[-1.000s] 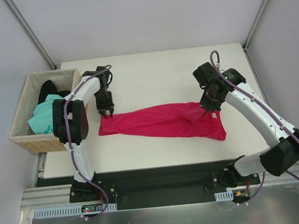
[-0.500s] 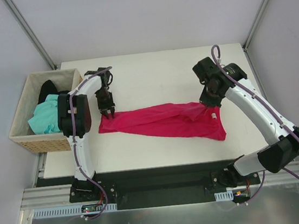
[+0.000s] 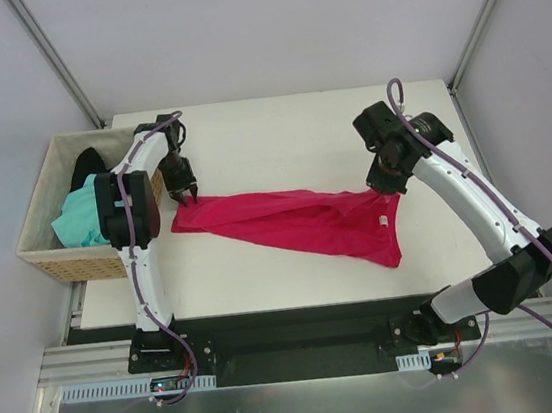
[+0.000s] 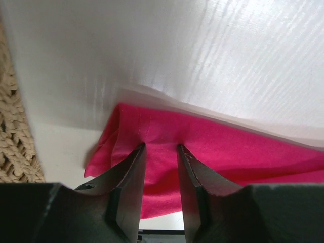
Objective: Fold and stack the t-shirts
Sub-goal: Fold the other side of the tshirt into a rectangle
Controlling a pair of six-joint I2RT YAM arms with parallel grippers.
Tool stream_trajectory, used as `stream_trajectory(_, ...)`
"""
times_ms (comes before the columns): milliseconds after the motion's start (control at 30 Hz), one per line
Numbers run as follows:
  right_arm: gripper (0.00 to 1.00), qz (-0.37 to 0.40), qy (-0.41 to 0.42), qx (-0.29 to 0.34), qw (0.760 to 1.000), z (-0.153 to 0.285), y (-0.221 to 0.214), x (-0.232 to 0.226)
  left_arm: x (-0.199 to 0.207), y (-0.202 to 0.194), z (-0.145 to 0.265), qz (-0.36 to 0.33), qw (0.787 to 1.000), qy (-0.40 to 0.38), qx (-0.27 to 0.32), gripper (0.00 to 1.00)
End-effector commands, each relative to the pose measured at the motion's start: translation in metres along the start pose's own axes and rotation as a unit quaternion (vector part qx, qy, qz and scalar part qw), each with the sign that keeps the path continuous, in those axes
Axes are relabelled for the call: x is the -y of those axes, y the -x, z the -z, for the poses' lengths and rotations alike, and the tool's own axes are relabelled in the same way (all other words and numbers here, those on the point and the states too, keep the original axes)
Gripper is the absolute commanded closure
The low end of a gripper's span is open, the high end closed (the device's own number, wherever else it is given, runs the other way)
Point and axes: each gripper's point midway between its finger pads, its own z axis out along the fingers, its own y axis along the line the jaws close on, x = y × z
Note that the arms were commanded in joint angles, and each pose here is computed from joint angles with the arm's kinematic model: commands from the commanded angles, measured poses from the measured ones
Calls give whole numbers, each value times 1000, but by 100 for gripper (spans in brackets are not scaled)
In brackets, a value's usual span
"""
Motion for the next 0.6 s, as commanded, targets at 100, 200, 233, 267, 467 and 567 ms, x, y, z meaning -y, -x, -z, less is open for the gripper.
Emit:
stream_trajectory(100,99,19,-10,-30,999,-9,-16,4,17,-2,20,2,999,-32,8,70)
stream_trajectory(200,99,18,-5,-50,999,-16,-28,3,17,-4,22,1,999,-32,10,70)
stream_trajectory(233,99,15,-2,-51,999,-18,-29,2,17,-4,22,1,999,-31,9,70)
stream_trajectory(267,99,14,-1,-54,998,-19,-31,1,17,-5,23,1,999,-32,10,70)
stream_trajectory(467,99,7,-1,-81,997,-30,-49,2,19,-5,30,0,999,-36,17,70)
stream_trajectory(567,99,3,-6,-89,996,-34,-54,3,20,-6,36,0,999,-39,23,70)
